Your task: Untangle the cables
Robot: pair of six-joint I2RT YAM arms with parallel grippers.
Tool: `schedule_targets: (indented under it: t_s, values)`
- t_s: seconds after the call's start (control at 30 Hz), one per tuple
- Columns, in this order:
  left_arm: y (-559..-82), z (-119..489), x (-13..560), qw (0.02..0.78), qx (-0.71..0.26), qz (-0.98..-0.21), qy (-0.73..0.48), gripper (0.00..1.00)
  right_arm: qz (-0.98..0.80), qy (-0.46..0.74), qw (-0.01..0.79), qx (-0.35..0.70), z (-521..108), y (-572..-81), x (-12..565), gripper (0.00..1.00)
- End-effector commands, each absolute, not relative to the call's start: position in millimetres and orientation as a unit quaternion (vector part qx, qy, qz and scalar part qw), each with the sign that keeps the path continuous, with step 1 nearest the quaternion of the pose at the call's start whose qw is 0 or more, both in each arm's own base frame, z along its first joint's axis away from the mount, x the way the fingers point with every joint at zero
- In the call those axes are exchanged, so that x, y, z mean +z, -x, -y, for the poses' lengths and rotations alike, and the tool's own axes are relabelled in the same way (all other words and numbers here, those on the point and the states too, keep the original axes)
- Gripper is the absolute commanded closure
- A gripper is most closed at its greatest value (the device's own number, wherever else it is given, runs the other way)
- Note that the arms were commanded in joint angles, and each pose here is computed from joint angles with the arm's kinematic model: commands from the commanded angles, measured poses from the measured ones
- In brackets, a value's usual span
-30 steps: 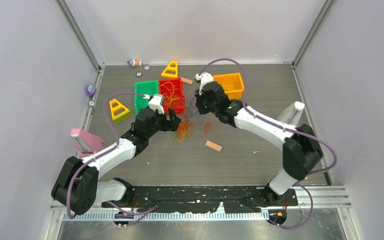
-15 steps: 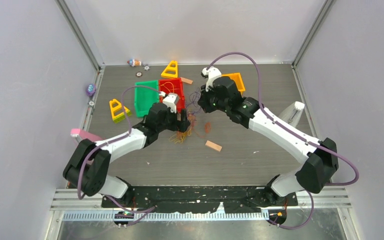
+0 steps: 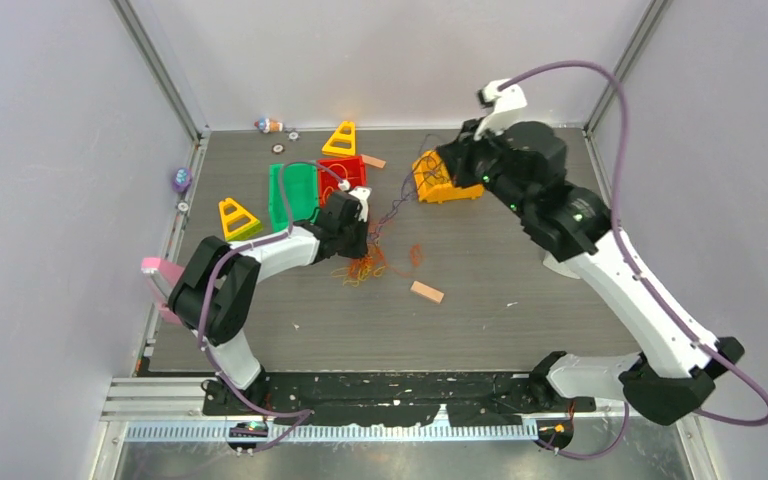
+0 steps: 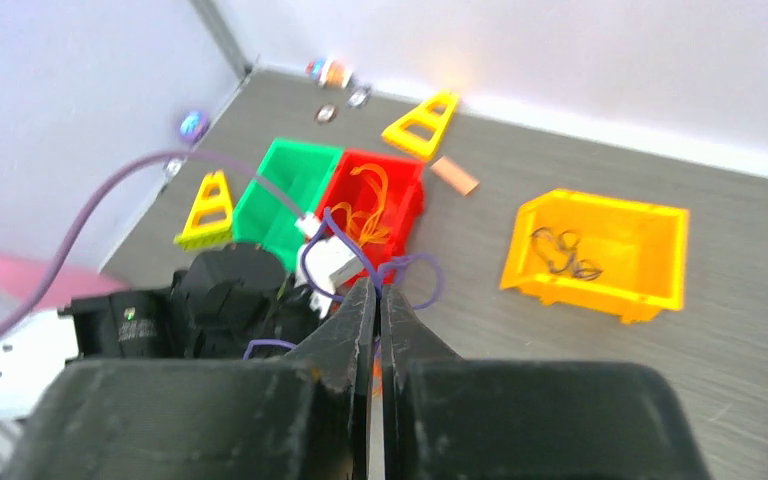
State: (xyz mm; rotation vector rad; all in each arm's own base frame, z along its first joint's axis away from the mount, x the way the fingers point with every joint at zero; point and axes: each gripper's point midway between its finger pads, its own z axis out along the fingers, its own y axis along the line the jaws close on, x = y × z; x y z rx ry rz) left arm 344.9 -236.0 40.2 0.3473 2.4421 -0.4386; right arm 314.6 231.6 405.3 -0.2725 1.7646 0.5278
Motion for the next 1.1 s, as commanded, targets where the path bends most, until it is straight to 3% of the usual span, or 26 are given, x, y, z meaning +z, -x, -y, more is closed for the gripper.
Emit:
schedule_targets:
  t_s: [0.0,0.3,1.07]
  values:
    - [-345.3,230.3,40.7,0.299,-0.154,-0.933,-0.129,1.0,-0.724,0.05,0.659,0.198,-175.6,-309.0,467.7,0.95]
    - [-345.0,227.7,41.3,0.296,-0.153,-0.934,-0.125,1.0,-0.687,-0.013,0.709,0.157,-110.3,-311.6,527.6,0.95]
    - [-344.6,216.4,47.6,0.308,-0.139,-0.934,-0.111,1.0,-0.604,-0.096,0.779,0.138,-56.5,-337.1,633.4,0.95]
